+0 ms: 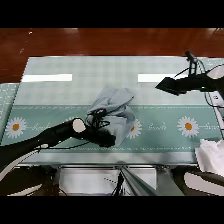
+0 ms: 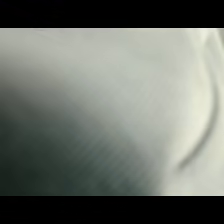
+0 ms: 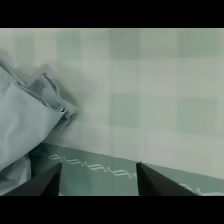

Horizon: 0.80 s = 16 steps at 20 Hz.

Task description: Fold the shirts.

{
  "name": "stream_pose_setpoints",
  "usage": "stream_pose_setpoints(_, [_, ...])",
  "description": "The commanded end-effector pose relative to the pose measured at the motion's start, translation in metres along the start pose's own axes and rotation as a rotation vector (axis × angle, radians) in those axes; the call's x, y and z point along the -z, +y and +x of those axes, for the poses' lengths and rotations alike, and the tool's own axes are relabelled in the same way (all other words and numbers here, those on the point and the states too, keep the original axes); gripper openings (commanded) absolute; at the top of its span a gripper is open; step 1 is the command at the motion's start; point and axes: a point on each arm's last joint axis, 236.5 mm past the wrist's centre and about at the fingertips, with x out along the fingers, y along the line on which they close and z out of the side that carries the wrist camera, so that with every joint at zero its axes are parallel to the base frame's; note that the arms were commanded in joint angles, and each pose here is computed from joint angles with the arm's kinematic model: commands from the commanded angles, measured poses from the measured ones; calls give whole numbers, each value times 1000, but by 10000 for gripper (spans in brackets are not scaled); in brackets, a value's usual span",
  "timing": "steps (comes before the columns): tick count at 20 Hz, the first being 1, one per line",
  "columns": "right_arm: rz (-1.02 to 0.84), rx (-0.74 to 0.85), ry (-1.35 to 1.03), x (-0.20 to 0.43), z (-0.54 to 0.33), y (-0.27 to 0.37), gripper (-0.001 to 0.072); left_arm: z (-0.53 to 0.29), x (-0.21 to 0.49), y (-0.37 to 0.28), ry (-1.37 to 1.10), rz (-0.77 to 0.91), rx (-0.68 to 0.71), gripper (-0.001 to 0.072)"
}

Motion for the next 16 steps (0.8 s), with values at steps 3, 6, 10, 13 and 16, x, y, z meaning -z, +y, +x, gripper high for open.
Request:
stream_pose_setpoints(3, [78,-222,100,24,80,61,550,-8,6,-13,15,37,35,24])
stream_pose_setpoints(6, [112,-246,101,31,112,77,549,-13,5,-18,3,47,44,24])
stream_pose_setpoints(10, [163,-208,33,26,137,88,546,-17,3,-22,-12,58,54,24])
stream_pose_setpoints(13, [180,-205,29,29,143,98,529,-17,3,-22,-12,59,54,24])
stream_pose_setpoints(16, [191,-219,65,37,142,101,529,-17,3,-23,-12,59,54,24])
